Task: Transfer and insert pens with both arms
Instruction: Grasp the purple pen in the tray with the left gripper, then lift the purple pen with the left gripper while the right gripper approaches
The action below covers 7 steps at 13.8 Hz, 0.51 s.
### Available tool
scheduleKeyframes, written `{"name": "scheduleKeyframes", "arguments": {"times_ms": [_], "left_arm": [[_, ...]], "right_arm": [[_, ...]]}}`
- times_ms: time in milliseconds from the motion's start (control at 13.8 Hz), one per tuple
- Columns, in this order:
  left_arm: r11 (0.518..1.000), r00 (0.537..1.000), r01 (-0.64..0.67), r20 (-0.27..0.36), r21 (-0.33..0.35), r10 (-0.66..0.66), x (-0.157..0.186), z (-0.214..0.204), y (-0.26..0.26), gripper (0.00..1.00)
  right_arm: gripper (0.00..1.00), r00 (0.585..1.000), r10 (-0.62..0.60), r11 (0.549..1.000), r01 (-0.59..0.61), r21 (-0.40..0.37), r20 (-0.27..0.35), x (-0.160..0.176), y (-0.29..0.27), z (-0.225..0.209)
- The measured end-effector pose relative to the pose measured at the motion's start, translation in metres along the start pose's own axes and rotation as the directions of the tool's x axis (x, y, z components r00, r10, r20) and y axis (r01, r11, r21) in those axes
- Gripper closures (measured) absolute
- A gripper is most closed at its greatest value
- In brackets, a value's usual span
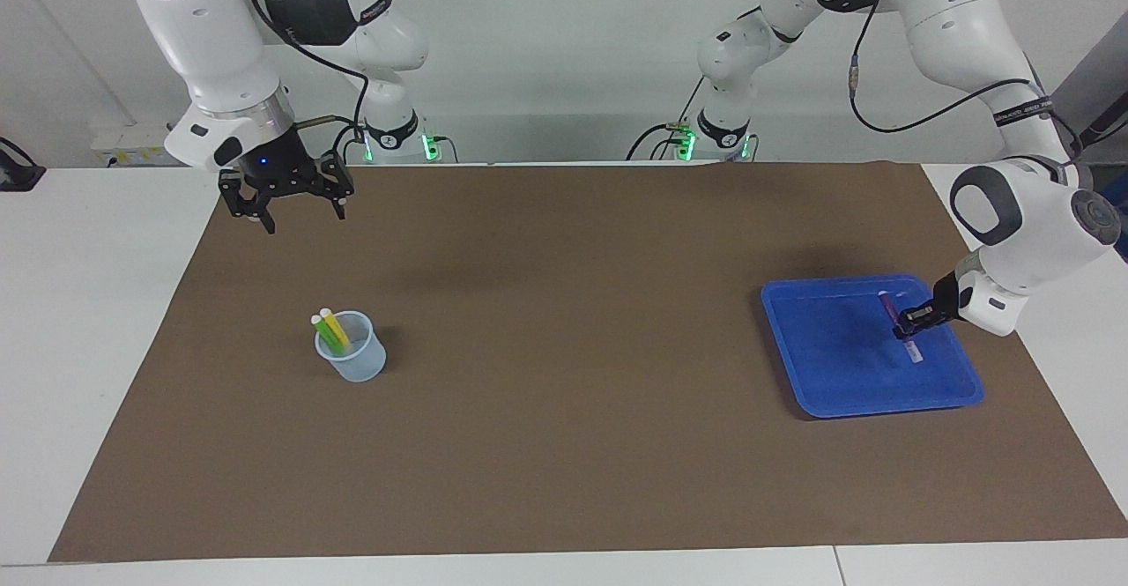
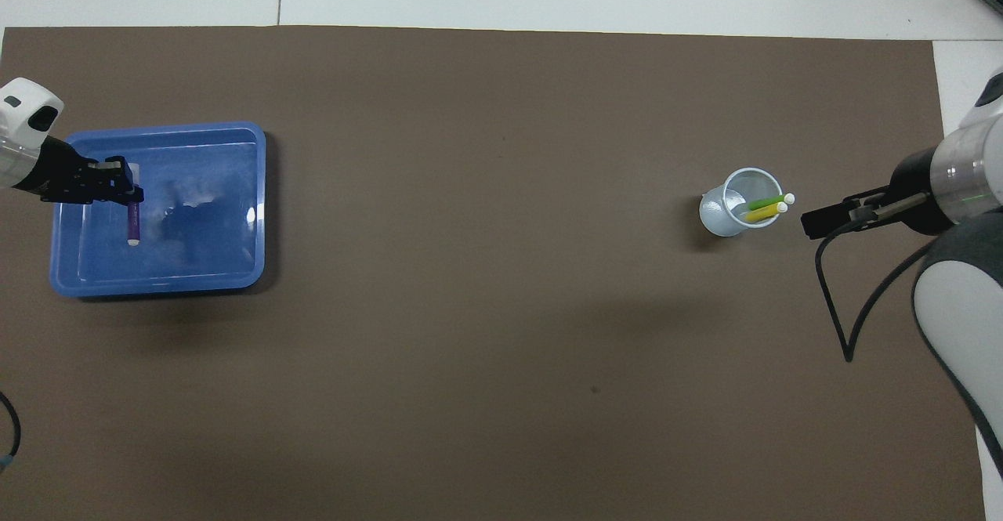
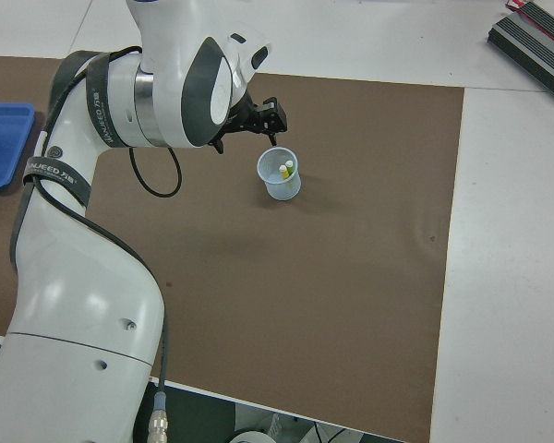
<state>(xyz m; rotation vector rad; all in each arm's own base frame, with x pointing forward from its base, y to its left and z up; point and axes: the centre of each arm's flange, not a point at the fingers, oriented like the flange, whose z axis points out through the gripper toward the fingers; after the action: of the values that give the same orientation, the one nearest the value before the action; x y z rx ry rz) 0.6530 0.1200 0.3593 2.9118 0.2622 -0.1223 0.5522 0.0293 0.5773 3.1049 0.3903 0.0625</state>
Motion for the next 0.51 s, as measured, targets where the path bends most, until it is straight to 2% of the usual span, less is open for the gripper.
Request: {"name": "scheduleKeyframes", "arguments": {"times_ms": [290,508], "left_arm": [[0.994,0.998,0.043,0.042,-0.1,-0.039,-0.003,-0.006,0.024,0.83],[0.983,0.988,0.131,0.099,-0.131,-0.119,-0.009,-0.007,0.041,0.83]], "right_arm": [[0.0,1.0,0.004,1.0,-0.004,0.021,-0.004,0.0,-0.002,0.0],[0.0,1.0,0.006,1.0,-0.006,0.025,-0.005,0.0,-0.001,0.0]]}}
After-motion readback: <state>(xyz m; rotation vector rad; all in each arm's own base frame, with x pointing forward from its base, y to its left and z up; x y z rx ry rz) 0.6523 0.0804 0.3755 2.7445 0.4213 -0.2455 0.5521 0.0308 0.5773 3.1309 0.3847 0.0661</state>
